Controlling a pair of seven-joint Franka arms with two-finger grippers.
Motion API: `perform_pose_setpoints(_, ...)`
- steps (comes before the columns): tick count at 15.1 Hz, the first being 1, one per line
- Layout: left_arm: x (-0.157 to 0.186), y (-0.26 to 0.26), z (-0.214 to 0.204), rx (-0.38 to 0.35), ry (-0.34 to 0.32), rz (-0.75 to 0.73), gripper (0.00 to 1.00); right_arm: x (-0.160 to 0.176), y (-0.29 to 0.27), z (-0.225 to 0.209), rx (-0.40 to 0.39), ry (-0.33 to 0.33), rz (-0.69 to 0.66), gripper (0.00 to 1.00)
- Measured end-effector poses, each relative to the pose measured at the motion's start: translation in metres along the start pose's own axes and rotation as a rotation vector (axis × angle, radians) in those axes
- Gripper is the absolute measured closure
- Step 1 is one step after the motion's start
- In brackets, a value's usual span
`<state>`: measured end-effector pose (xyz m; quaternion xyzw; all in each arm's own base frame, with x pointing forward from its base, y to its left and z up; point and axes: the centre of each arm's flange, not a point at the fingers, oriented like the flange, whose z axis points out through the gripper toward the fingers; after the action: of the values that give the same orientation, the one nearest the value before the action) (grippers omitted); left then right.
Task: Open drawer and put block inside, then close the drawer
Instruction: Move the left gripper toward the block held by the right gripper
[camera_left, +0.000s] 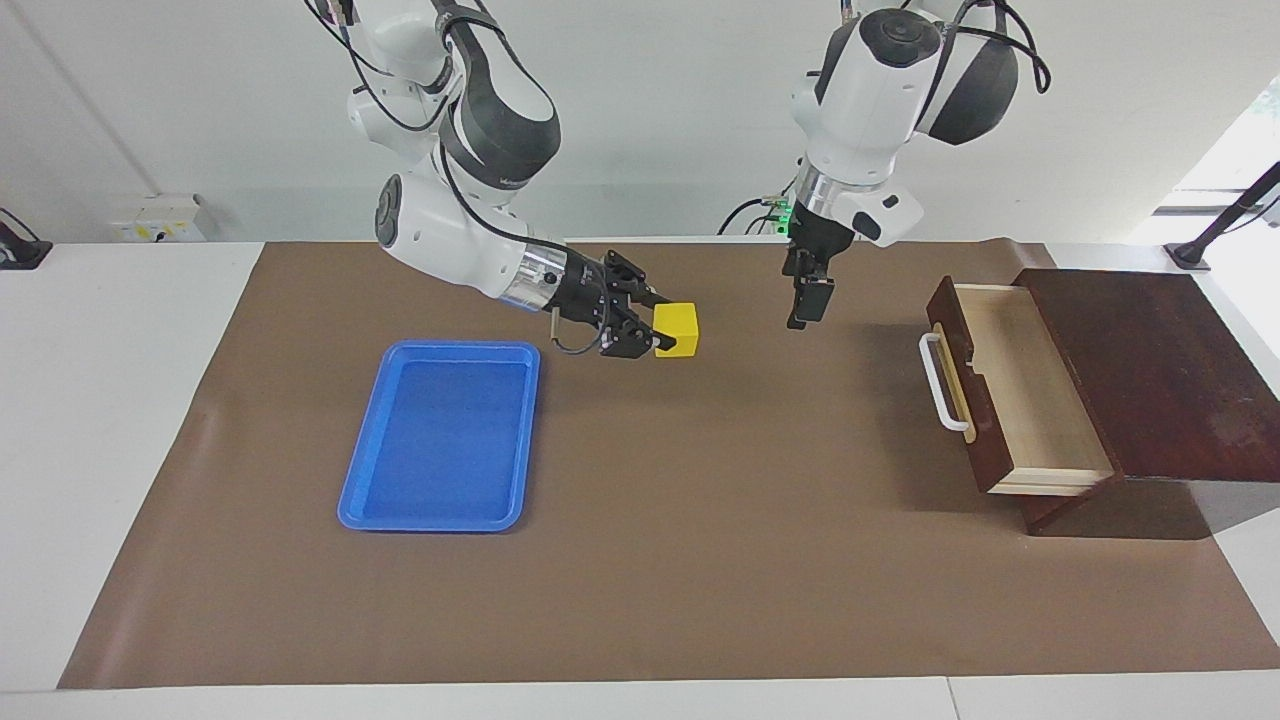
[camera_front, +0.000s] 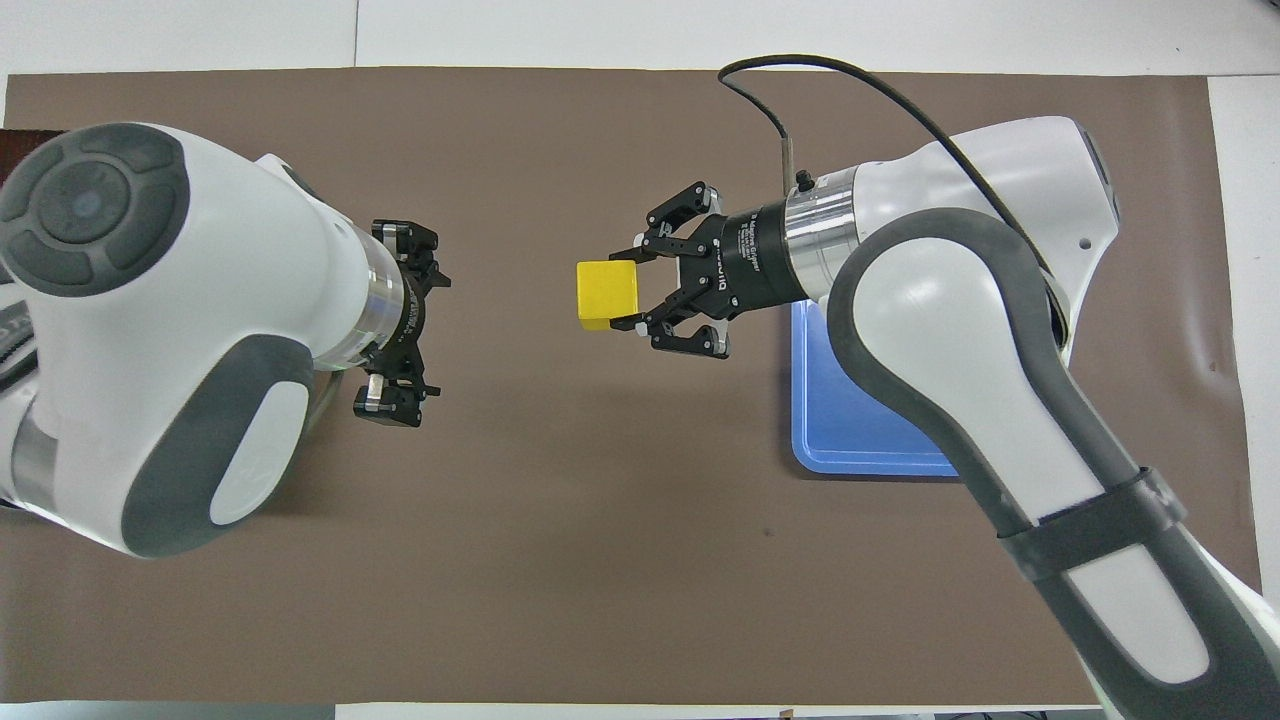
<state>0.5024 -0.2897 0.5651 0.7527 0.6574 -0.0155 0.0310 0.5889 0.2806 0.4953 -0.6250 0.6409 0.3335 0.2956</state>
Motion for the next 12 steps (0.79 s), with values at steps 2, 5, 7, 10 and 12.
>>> perform_pose_setpoints(2,-0.021,0.0,0.006,0.006,-0.001,-0.061,0.0,-0.006,0.004,0.007,-0.002,0.0,-0.006,0.45)
perform_pose_setpoints(5,-0.051,0.005,0.015,0.024,0.005,-0.1,0.0,-0.018,0.011,0.022,-0.002,0.002,-0.01,0.45)
perform_pose_setpoints(7,-0.064,0.009,0.021,0.03,0.008,-0.106,0.0,-0.021,0.013,0.024,0.001,0.003,-0.012,0.45)
perform_pose_setpoints(10,-0.065,0.013,0.023,0.036,0.017,-0.11,0.0,-0.021,0.013,0.025,0.0,0.003,-0.012,0.45)
perform_pose_setpoints(12,-0.064,0.014,0.022,0.035,0.018,-0.113,0.0,-0.021,0.013,0.025,-0.001,0.003,-0.013,0.45)
